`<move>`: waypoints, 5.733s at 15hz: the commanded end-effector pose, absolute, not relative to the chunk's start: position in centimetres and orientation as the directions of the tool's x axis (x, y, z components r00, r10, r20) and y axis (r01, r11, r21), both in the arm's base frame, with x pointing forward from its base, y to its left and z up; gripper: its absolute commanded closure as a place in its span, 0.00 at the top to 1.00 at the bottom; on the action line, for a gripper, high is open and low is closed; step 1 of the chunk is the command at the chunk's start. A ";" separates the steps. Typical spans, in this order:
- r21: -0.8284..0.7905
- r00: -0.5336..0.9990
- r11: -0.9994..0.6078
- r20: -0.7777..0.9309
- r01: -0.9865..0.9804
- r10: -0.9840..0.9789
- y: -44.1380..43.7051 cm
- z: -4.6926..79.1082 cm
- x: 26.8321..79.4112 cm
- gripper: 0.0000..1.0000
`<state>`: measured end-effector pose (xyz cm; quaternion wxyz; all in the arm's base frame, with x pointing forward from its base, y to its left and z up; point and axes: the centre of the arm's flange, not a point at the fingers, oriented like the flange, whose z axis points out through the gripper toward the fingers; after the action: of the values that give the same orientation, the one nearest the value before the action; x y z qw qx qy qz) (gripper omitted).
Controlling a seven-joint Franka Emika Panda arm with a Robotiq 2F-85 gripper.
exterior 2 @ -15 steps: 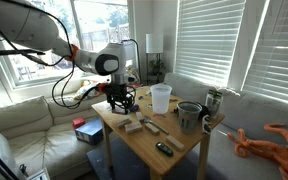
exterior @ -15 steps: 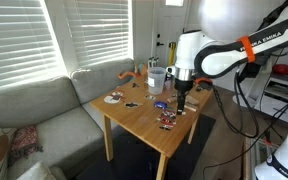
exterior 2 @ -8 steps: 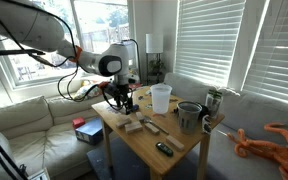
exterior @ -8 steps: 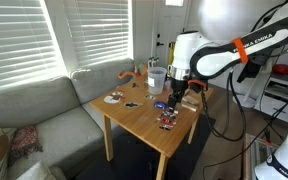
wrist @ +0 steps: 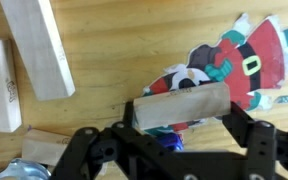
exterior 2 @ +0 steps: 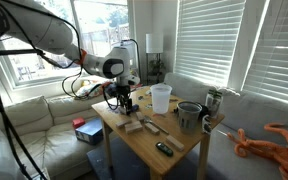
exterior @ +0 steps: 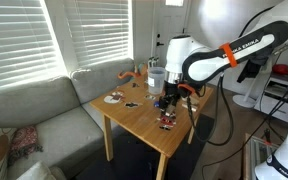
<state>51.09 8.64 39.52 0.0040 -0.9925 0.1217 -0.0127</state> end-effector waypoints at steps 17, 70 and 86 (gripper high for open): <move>0.096 0.920 -0.916 -0.006 0.390 0.391 2.5 43.3 43.6 1.00; -0.060 0.251 -0.252 -0.018 0.966 0.968 -1.0 40.7 43.6 1.00; -0.066 0.461 -0.460 0.002 0.885 0.887 -1.5 40.8 42.9 1.00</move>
<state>43.66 -2.06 40.41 0.0273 -0.8464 -0.5312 0.0251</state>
